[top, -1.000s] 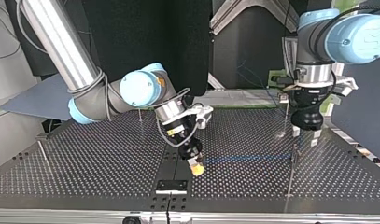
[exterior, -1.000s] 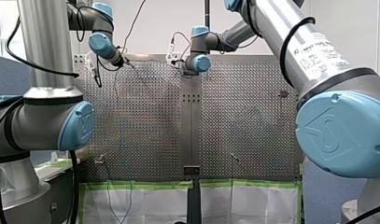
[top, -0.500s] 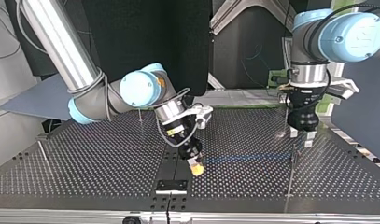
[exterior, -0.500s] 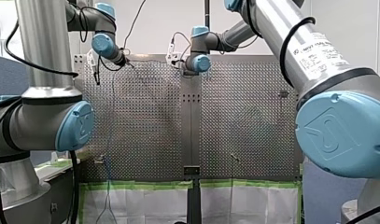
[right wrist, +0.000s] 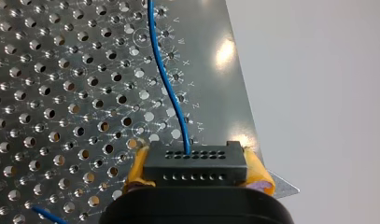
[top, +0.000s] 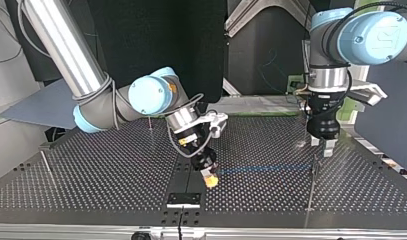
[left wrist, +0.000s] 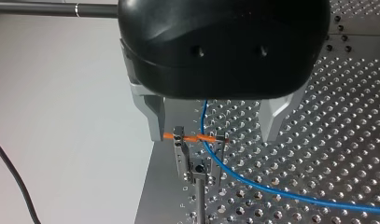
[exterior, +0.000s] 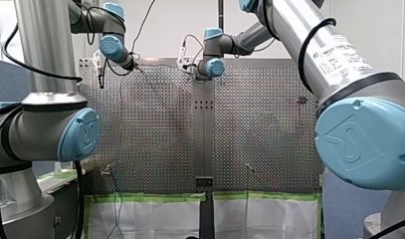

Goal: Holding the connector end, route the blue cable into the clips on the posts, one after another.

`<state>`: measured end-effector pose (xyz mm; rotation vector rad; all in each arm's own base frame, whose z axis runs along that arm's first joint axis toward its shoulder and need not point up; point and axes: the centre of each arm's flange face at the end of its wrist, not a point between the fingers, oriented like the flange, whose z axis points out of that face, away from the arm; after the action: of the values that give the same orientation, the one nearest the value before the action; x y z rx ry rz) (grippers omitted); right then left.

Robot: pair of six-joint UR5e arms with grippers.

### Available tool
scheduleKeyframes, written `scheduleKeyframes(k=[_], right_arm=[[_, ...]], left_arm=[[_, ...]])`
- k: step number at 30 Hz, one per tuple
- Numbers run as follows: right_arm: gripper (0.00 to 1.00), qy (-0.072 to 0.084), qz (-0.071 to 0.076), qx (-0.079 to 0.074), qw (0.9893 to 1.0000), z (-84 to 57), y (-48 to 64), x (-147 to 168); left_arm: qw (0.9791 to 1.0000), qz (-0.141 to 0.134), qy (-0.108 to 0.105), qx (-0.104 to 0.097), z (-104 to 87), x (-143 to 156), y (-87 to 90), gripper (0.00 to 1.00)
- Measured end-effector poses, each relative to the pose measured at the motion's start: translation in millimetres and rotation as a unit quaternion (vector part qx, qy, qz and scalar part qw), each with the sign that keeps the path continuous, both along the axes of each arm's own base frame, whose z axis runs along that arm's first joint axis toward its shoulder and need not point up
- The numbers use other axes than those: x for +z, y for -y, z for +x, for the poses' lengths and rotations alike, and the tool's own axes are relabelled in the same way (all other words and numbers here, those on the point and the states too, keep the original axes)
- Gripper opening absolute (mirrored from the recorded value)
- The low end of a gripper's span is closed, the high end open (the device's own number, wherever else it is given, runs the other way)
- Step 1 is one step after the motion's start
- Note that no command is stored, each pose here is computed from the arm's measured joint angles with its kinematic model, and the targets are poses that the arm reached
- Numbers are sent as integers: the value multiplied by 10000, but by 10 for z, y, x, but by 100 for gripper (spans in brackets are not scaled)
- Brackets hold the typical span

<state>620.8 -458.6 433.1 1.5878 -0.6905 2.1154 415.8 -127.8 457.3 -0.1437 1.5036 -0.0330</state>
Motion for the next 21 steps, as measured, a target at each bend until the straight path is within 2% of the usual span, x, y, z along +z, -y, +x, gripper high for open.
scheduleKeyframes(k=[9,21], right_arm=[[0,-8,14,-4,10000,-2,0,-4],[0,-13,17,0,10000,0,-2,-8]], left_arm=[[10000,34,-8,63,-22,2,28,100],[9994,184,-37,291,-70,14,32,100]])
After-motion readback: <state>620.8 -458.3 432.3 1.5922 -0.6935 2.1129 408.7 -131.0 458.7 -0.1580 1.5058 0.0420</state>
